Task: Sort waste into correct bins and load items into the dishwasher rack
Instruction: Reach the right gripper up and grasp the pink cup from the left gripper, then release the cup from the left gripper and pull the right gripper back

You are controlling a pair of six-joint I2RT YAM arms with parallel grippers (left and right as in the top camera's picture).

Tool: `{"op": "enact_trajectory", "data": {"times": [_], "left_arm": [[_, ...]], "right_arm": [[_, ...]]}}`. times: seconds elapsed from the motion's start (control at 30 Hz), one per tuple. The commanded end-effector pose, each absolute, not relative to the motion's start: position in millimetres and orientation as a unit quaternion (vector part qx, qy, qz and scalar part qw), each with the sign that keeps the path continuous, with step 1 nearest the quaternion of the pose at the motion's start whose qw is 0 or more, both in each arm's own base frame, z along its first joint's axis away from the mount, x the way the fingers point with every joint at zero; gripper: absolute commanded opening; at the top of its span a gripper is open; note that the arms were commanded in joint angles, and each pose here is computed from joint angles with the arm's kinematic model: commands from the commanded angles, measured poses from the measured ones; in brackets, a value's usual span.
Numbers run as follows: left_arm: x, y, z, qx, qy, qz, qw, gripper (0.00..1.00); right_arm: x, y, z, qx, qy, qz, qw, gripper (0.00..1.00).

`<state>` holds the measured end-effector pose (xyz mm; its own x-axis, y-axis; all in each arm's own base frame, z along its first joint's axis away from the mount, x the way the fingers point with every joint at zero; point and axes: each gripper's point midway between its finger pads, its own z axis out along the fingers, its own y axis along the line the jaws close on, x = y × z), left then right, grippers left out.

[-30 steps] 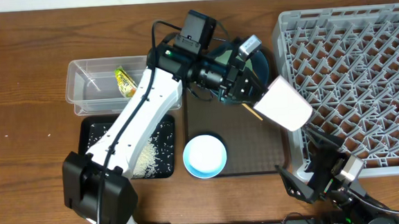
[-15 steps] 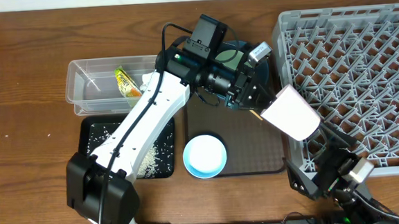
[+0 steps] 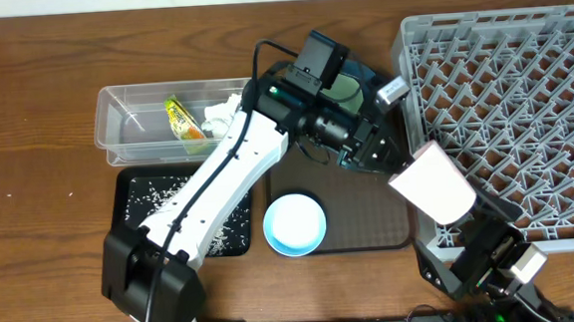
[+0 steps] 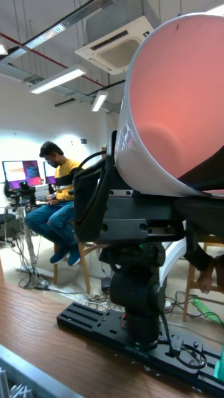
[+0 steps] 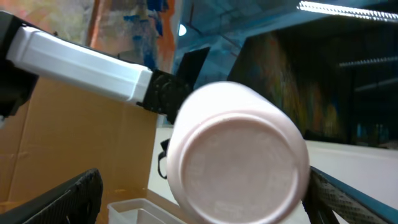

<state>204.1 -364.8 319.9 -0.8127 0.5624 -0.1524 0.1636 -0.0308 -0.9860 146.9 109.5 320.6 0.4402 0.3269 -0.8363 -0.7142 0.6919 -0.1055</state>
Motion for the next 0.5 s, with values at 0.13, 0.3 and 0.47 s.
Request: {"op": "enact_trajectory", "data": {"times": [0.13,0.3,0.47], "left_arm": [[194.9,-361.3,320.0,-0.278,-0.67,0.671,0.152,0.08],[191.6,-358.1,310.3,-0.267,-0.689,0.655,0.158,0.08],[189.7,-357.9,308.0,-0.277,-0.689,0.653,0.15,0.08]], "right_arm": [[143.3,110.1,322.2,-0.239,0.415,0.312,0.821,0.97],[143.4,110.1,322.2,-0.239,0.415,0.312,0.821,0.91],[143.8,110.1,321.8,-0.238,0.416,0.312,0.82,0.88]]}}
